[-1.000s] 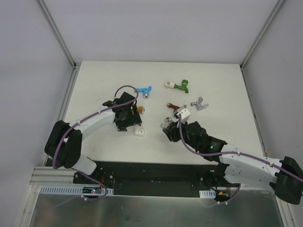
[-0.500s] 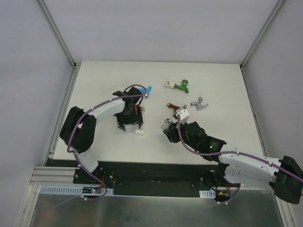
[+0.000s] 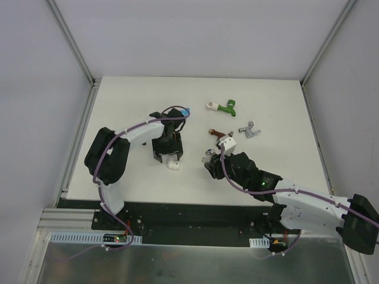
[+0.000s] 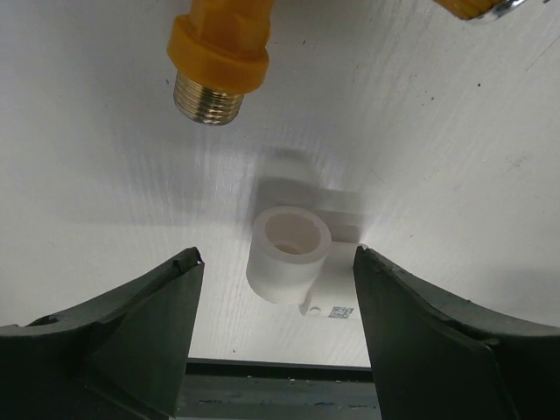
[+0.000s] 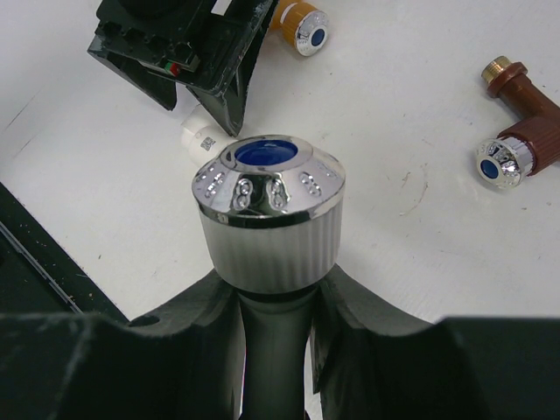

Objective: Install the water faucets

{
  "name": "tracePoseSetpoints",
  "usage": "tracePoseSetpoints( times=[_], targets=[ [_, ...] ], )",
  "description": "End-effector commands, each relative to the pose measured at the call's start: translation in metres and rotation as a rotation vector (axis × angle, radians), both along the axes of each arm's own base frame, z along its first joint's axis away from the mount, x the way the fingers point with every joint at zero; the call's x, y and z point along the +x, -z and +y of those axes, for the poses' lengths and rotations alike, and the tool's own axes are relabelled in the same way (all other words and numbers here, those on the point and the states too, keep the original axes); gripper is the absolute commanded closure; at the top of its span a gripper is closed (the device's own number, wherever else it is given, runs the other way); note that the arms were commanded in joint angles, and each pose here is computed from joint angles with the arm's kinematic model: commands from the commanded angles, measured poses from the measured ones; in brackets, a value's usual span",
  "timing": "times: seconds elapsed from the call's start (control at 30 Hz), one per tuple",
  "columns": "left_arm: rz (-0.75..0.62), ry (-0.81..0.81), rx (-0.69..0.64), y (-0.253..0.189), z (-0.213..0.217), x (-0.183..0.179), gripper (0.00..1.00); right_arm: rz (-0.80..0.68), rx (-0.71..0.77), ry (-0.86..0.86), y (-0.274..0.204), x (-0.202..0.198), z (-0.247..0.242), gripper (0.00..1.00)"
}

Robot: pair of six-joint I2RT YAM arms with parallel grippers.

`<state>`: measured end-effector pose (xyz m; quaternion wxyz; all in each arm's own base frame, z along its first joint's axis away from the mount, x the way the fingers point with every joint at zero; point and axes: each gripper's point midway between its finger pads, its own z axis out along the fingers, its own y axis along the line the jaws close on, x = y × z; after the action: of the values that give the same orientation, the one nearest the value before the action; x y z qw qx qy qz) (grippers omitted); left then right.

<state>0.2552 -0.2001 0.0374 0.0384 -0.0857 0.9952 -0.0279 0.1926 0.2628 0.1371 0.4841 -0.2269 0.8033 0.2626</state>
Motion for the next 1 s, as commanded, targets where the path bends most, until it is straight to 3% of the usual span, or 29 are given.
tracePoseSetpoints(
  times=[0.0, 0.4, 0.6, 0.73, 0.97],
  targets=[
    [0.027, 0.000, 0.013, 0.001, -0.004, -0.012, 0.30, -0.032, 0.063, 0.015, -0.019, 0.005, 0.005, 1.00],
    [-0.001, -0.026, 0.009, 0.012, -0.004, -0.017, 0.47, -0.048, 0.057, 0.004, -0.016, 0.004, 0.005, 1.00],
    [0.000, -0.054, 0.017, 0.015, 0.000, -0.022, 0.47, -0.037, 0.068, -0.009, -0.015, 0.002, 0.007, 1.00],
    [-0.005, -0.063, 0.009, 0.012, 0.004, -0.022, 0.39, -0.034, 0.071, -0.010, -0.015, 0.002, 0.008, 1.00],
    [-0.002, -0.060, 0.014, 0.014, 0.014, -0.017, 0.42, -0.036, 0.077, -0.023, -0.018, 0.000, 0.009, 1.00]
  ],
)
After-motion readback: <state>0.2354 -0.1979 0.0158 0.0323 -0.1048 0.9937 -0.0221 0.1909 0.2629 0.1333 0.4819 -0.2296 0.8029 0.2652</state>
